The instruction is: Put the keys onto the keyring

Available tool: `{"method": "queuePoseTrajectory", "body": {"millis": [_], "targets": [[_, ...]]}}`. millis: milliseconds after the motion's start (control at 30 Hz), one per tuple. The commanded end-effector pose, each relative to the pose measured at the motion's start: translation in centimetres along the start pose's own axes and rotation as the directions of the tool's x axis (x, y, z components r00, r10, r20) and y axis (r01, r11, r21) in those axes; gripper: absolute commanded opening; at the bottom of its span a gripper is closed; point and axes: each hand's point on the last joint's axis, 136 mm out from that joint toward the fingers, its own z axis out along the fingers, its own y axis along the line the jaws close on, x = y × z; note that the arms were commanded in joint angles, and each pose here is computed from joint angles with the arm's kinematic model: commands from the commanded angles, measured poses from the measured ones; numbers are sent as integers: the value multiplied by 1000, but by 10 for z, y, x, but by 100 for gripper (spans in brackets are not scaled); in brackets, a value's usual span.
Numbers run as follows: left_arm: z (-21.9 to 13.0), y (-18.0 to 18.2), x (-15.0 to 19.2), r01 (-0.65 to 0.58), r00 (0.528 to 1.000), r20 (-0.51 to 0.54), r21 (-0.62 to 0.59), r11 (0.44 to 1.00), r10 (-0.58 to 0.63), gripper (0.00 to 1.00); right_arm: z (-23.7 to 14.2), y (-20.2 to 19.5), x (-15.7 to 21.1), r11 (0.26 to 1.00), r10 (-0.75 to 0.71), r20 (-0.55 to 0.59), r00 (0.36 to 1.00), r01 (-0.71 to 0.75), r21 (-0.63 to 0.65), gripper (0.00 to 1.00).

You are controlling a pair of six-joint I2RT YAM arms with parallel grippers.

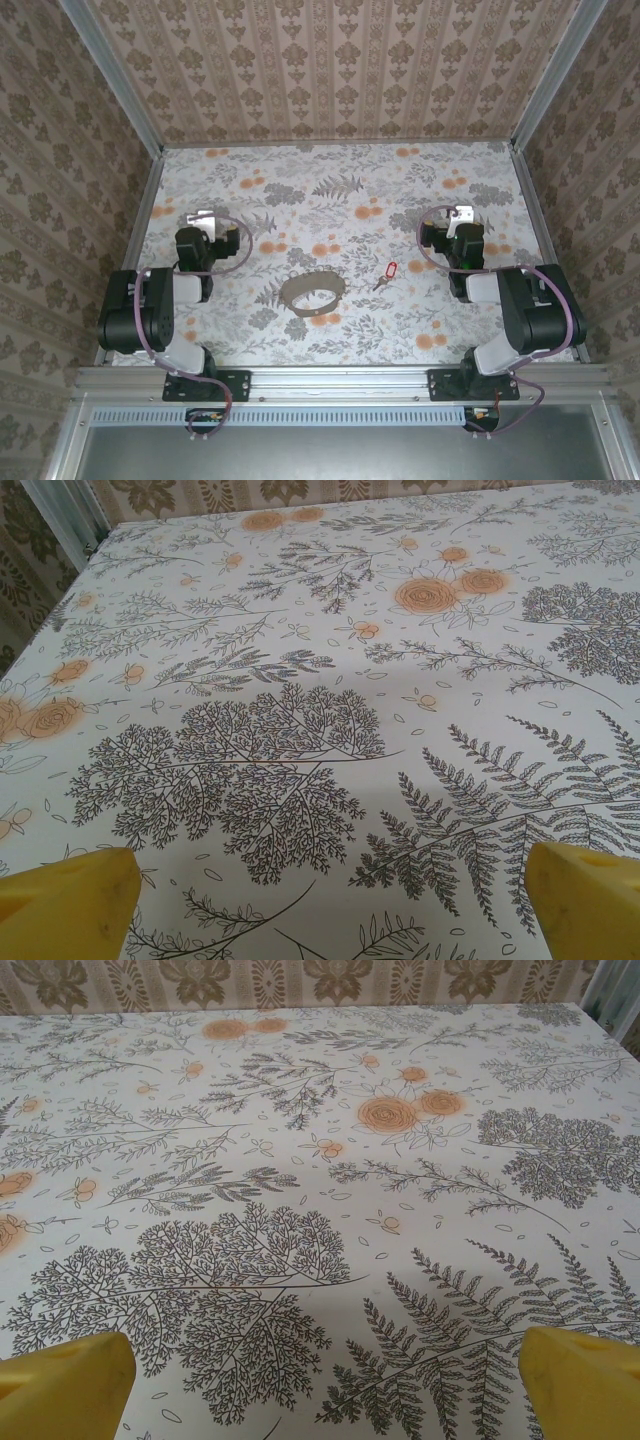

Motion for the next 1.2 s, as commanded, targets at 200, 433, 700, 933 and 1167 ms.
{"method": "queuePoseTrajectory", "body": {"millis": [200,433,700,933,1167], "targets": [[1,3,-14,-7,999,32,5,1000,7,100,2,2,-12,1000,24,31,999,-24,-18,100],[2,2,-12,-5,1000,29,7,1000,5,100,1,2,-12,1000,23,36,999,-22,-19,100],[1,2,-13,6,999,37,26,1000,-7,100,2,2,-12,1000,24,30,999,-23,-18,100],[1,2,-12,6,999,34,26,1000,-6,100,2,2,-12,1000,24,31,999,-23,-17,100],[1,2,-13,4,999,34,26,1000,-5,100,2,1,-12,1000,23,29,999,-22,-16,100]]}}
